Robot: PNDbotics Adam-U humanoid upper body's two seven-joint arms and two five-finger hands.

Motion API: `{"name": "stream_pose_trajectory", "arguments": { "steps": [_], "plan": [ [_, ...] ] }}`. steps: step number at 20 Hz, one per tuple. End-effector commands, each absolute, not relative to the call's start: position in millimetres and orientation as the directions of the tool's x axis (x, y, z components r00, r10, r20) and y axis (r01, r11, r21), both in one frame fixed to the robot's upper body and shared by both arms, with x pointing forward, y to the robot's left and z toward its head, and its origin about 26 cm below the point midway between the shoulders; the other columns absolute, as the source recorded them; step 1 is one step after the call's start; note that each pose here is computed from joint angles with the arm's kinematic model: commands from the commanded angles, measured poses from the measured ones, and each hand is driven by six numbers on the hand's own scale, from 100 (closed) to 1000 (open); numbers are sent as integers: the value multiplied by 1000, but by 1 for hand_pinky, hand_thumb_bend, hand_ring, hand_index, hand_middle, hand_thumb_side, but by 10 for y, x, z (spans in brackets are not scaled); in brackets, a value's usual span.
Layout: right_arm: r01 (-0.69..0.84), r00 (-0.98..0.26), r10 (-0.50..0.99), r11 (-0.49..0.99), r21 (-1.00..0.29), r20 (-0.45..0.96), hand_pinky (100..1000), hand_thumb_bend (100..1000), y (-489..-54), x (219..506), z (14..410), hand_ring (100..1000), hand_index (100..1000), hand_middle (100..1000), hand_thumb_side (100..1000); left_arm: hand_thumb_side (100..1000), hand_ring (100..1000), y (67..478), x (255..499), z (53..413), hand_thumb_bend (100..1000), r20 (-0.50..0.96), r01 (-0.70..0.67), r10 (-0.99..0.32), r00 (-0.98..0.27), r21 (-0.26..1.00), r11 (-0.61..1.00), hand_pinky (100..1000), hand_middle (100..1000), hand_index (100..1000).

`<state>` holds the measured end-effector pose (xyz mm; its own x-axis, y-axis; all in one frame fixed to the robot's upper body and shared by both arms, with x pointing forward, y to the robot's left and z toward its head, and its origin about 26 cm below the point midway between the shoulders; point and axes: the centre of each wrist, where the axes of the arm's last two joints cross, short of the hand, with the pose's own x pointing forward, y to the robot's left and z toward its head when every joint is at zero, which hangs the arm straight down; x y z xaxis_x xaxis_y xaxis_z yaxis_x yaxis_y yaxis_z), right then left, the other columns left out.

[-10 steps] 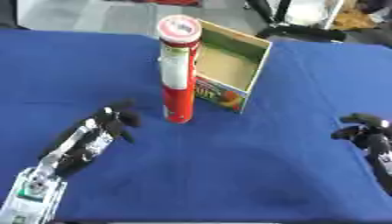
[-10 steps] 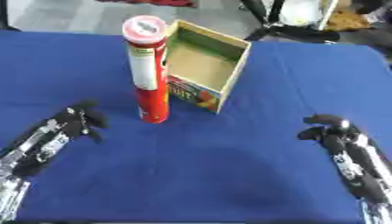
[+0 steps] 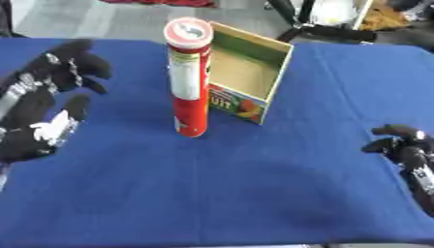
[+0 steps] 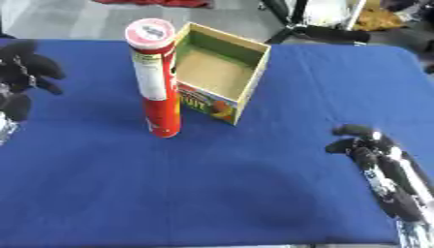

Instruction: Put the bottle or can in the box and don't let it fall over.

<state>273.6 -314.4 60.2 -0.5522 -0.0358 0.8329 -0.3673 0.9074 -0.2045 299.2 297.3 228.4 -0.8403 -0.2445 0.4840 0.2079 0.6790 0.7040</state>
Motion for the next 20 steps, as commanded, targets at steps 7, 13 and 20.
{"name": "stream_pose_trajectory", "arguments": {
  "steps": [7,13,20],
  "plan": [
    [-381,-556,-8,891,-246,831,726,100,-3190,2733,641,668,817,748,497,269,850,2824,2911,3391,100,61,-63,-288,-956,914,401,852,831,986],
    [-390,-547,0,885,-255,837,726,100,-3209,2720,622,668,817,748,497,245,878,2540,3027,3629,100,-98,-153,-268,-958,969,194,926,871,1000],
    [-390,-544,6,884,-259,839,726,100,-3219,2714,615,669,817,749,497,260,908,2361,3431,3564,100,-154,-152,-258,-954,988,-29,960,906,1000]
  ]
}}
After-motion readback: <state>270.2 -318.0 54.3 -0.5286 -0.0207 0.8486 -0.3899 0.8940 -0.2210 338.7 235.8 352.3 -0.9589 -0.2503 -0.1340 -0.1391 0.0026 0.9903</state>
